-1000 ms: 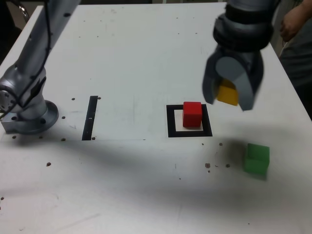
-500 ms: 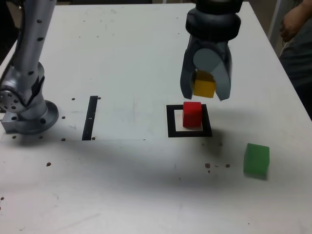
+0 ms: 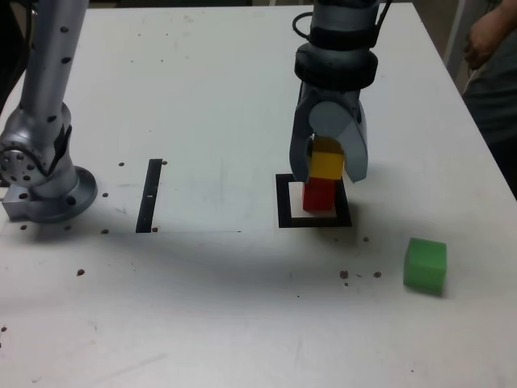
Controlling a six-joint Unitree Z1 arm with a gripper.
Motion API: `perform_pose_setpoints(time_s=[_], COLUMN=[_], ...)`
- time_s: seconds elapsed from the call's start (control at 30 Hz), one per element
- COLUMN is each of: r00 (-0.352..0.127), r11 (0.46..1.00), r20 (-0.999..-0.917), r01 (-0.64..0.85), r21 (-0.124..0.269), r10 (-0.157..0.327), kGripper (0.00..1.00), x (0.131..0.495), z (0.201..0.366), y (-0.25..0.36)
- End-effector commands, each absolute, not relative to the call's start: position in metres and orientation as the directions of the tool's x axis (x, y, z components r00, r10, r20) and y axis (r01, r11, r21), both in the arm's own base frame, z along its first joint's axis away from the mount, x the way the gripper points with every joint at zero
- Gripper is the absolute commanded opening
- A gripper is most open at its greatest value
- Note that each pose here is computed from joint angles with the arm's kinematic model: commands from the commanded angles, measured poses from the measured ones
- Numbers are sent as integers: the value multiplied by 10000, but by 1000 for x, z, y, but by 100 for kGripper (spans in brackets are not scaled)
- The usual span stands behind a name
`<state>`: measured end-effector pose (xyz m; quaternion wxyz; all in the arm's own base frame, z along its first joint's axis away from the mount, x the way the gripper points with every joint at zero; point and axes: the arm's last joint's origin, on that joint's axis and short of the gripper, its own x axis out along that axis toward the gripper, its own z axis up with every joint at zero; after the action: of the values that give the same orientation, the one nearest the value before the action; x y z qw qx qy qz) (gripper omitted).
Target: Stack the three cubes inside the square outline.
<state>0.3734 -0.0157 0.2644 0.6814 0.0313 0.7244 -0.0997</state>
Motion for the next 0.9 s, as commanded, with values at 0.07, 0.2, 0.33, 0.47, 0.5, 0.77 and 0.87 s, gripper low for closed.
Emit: perform_pose_setpoints(time_s=[0.07, 0.2, 0.33, 0.47, 0.5, 0.77, 0.87], r00=[-566, -538, -585, -656, -669, -657, -629], r11=[9770, 9768, 9775, 9782, 9783, 9778, 9777], r20=[-9933, -9931, -9927, -9920, -9919, -9923, -9928], r01=[1832, 1827, 1772, 1713, 1706, 1754, 1775], r21=[-1094, -1121, -1141, -1173, -1178, -1151, -1120], r10=[-1007, -1039, -1053, -1075, -1077, -1050, -1023], kGripper=[29, 29, 29, 32, 38, 99, 99], x=[372, 373, 372, 370, 370, 369, 368], z=[262, 258, 255, 251, 251, 250, 252], y=[-16, -15, -13, -10, -9, -8, -7])
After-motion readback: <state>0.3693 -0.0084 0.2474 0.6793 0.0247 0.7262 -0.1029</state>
